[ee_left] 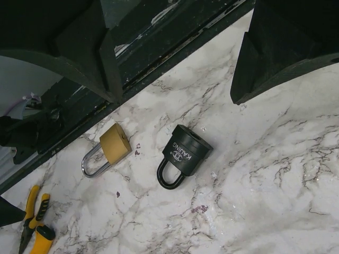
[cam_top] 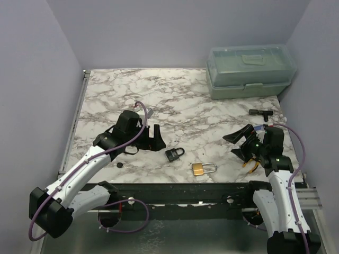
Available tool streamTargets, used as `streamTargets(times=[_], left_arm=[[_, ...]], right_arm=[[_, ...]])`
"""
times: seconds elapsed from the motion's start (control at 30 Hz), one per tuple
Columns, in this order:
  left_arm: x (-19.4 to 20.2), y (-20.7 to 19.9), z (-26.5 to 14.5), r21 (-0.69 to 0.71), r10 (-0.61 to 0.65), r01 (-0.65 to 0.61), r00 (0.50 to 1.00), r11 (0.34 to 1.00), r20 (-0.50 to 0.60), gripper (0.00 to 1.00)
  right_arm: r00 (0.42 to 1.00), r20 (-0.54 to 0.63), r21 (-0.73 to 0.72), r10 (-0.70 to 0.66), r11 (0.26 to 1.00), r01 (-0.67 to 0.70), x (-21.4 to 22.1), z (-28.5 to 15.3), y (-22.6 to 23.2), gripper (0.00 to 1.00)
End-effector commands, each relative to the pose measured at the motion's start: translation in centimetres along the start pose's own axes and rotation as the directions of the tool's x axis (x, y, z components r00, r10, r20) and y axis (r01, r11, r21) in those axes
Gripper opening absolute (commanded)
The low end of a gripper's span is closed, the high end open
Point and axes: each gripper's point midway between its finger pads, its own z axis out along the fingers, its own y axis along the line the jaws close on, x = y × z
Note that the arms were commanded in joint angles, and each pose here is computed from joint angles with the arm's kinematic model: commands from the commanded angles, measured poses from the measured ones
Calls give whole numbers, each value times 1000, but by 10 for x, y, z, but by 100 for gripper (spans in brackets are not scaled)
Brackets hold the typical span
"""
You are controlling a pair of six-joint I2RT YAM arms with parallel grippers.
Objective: Unlock with the key
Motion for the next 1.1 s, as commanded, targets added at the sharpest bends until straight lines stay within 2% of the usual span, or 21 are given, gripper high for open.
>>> streamTargets(times=[0.0,0.1,0.23,0.37,0.6,0.8,0.87,0.97,1.07], left_arm=[[4,-6,3,9,31,-31,999,999,-11,91],[10,-11,7,24,42,-41,998,999,-40,91],[12,-12,9,19,54,-53,997,998,-54,90],[7,-11,6,5,62,-62,998,998,-30,90],[5,-6,5,-39,67,-68,998,997,-15,85],[-3,8,-2,-137,69,-65,997,988,24,81],[-13,25,-12,-243,63,-41,995,969,83,81],[-28,55,-40,-428,57,37,977,903,206,81],[-38,62,-62,-464,58,94,952,881,302,83]], right_arm=[[997,78,64,-23,998,18,-15,-7,-4,100],[993,118,183,-31,983,9,-29,-16,-10,100],[993,114,308,-22,951,-15,-44,-23,-12,100],[997,80,264,17,964,-38,-49,-14,5,100],[990,133,333,37,940,-80,-65,-8,21,100],[999,21,497,-42,867,26,-23,44,47,100],[999,-10,543,-34,839,34,-4,55,53,100],[999,-18,582,-47,812,49,33,68,66,100],[998,-42,596,-49,801,64,79,81,76,100]])
